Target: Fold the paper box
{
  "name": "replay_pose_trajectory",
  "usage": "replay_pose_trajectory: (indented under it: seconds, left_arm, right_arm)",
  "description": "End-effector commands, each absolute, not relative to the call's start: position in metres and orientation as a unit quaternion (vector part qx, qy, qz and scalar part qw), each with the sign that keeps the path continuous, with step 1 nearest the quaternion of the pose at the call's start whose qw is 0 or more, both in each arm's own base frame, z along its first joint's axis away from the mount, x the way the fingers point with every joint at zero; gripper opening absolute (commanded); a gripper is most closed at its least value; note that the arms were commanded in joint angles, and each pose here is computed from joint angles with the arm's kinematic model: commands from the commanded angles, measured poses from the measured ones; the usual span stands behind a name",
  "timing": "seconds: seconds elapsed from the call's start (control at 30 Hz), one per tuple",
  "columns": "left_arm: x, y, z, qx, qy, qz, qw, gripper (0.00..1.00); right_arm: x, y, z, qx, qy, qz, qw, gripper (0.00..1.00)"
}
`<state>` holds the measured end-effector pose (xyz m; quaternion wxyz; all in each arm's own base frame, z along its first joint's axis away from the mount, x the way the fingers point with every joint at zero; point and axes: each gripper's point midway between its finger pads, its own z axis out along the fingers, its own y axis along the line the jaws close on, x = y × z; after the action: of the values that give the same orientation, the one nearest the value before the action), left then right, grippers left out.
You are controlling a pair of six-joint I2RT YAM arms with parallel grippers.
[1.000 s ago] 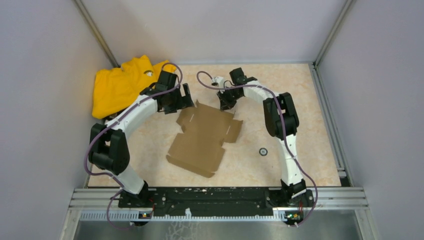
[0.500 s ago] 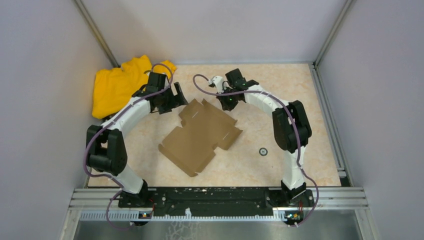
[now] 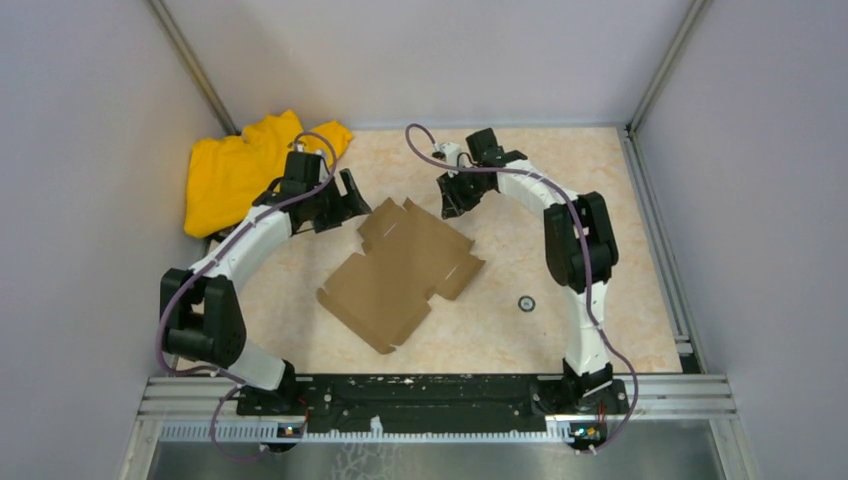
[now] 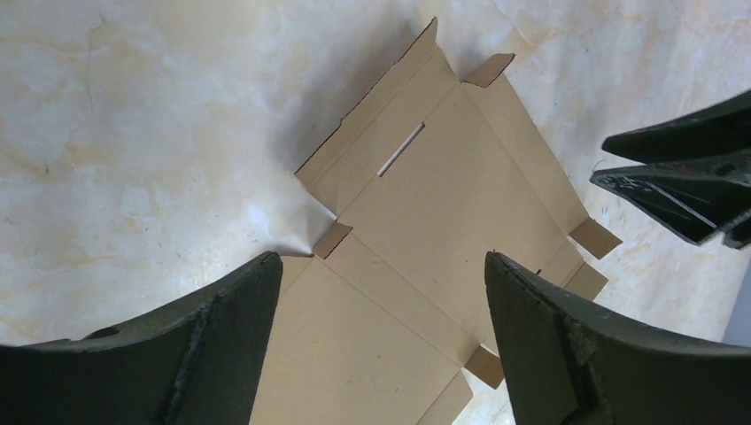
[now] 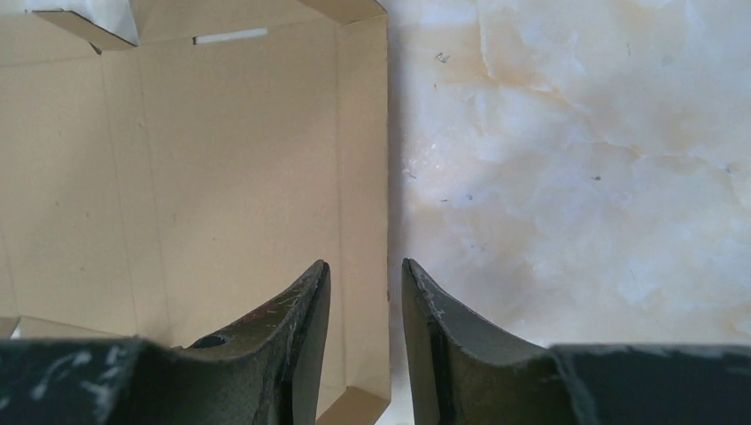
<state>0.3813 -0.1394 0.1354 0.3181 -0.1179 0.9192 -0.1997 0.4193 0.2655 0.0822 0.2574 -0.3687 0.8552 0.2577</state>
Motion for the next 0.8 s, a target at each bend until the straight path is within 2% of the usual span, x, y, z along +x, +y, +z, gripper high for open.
replay_pose_trajectory:
  seconds: [0.0,0.17,0.77]
  left_arm:
    - [0.377,-0.143,0.148,-0.102,0.911,-0.222,0.333,0.86]
    - [0.369,-0.147,0.146,-0.100,0.912,-0.234,0.321,0.71]
    - [0.362,-0.145,0.126,-0.098,0.921,-0.226,0.302,0.71]
  right_arm:
    - [0.425,0.276,0.085,-0.367,0.837,0.324,0.242,0.36]
    - [0.434,0.278,0.069,-0.360,0.835,0.354,0.218,0.37]
    - [0.416,0.293,0.044,-0.362,0.814,0.420,0.173,0.37]
